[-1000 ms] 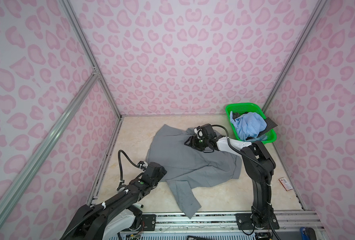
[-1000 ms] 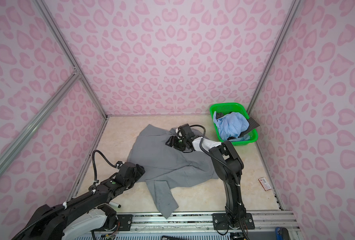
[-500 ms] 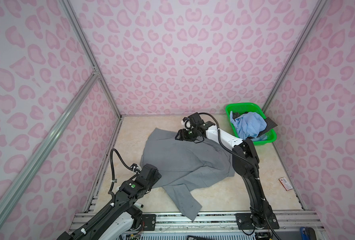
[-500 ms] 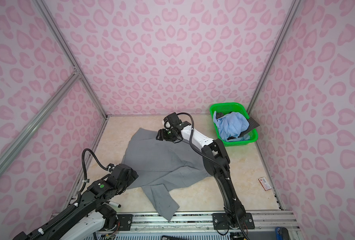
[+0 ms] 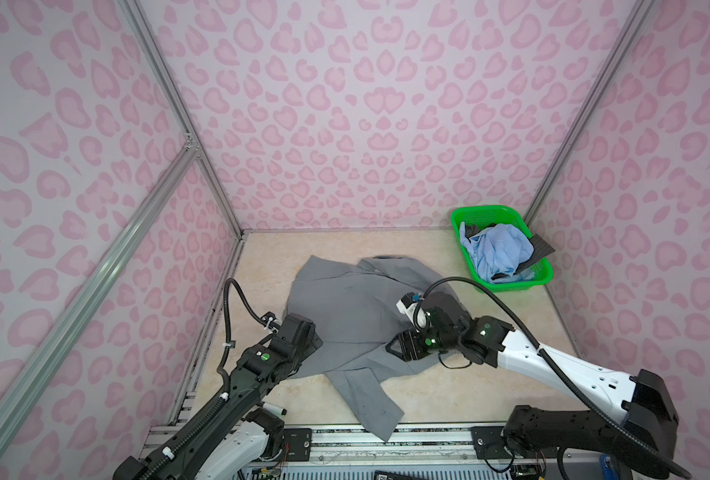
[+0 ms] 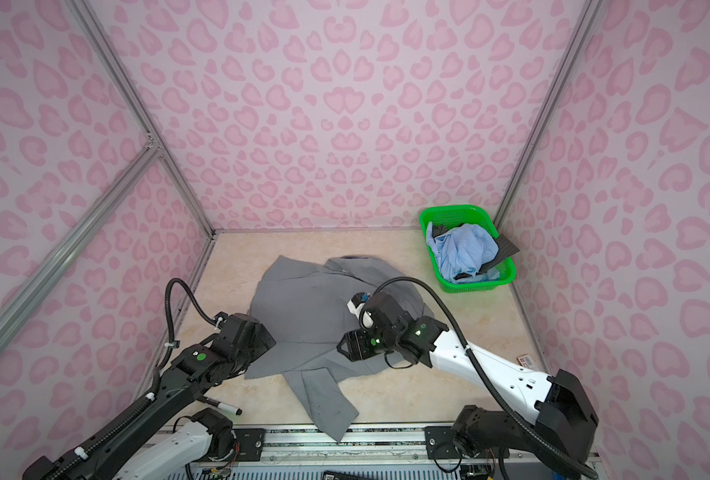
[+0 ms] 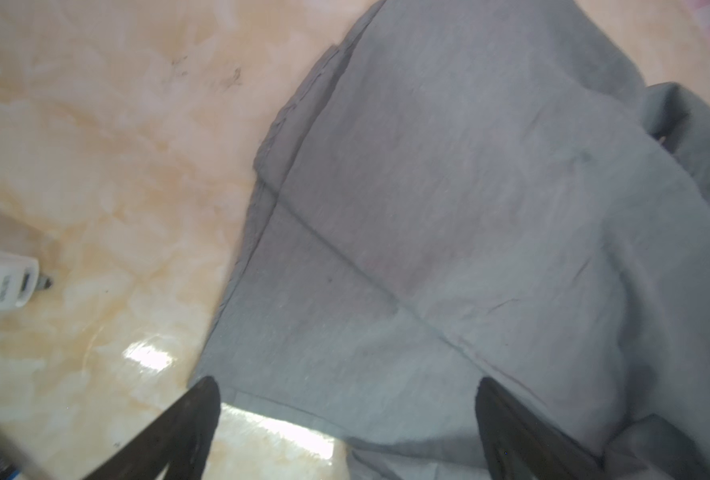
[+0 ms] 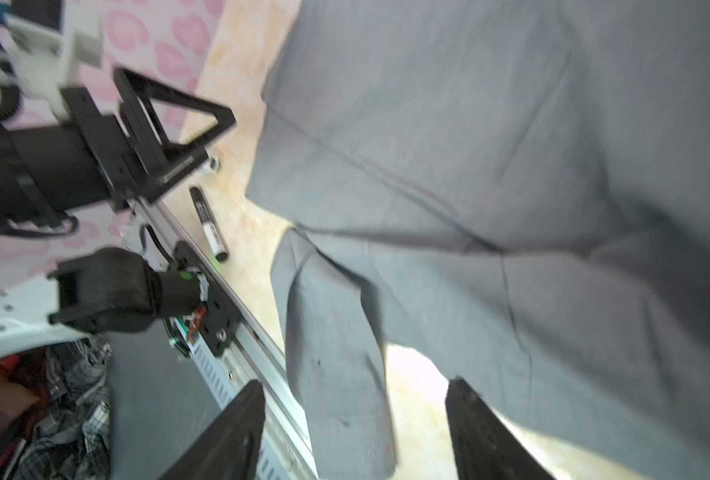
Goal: Fold and stack the long sleeve shirts
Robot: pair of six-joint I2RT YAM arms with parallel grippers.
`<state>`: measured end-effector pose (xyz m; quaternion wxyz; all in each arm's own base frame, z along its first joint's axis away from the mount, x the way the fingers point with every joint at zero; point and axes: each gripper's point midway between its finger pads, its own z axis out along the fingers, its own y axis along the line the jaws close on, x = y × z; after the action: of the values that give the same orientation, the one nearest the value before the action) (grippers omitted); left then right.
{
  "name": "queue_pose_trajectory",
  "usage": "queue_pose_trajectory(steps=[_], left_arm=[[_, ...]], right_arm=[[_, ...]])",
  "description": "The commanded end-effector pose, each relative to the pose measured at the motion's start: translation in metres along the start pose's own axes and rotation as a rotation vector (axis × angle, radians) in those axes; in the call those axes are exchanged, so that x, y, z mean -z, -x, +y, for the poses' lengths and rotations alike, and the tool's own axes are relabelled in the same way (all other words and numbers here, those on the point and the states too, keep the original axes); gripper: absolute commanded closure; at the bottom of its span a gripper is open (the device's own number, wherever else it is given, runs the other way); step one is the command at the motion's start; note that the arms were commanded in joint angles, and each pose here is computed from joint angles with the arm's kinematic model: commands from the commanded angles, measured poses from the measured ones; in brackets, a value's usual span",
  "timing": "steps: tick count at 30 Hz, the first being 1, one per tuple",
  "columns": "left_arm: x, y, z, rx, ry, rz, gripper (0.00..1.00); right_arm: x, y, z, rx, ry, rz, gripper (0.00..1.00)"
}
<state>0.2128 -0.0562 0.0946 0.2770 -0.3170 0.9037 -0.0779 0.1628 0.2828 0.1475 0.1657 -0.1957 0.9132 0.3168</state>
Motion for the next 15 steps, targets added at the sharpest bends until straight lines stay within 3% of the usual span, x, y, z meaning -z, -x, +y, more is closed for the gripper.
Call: queue_pose_trajectory(steps=[1,7,15], left_arm=[[-0.005,-0.013,0.019,0.035,0.052,0.036,0.02],[-0.021,-0.027,0.038,0.062,0.106,0.063,0.02],[-0.037,-0.033,0.048,0.058,0.143,0.072,0.03]], right_arm=[[-0.005,-0.037,-0.01,-0.048,-0.091,0.018,0.3],[-0.024,-0.094,-0.019,-0.08,-0.123,0.095,0.29],[-0.05,-0.109,-0.002,-0.043,-0.089,0.133,0.29]])
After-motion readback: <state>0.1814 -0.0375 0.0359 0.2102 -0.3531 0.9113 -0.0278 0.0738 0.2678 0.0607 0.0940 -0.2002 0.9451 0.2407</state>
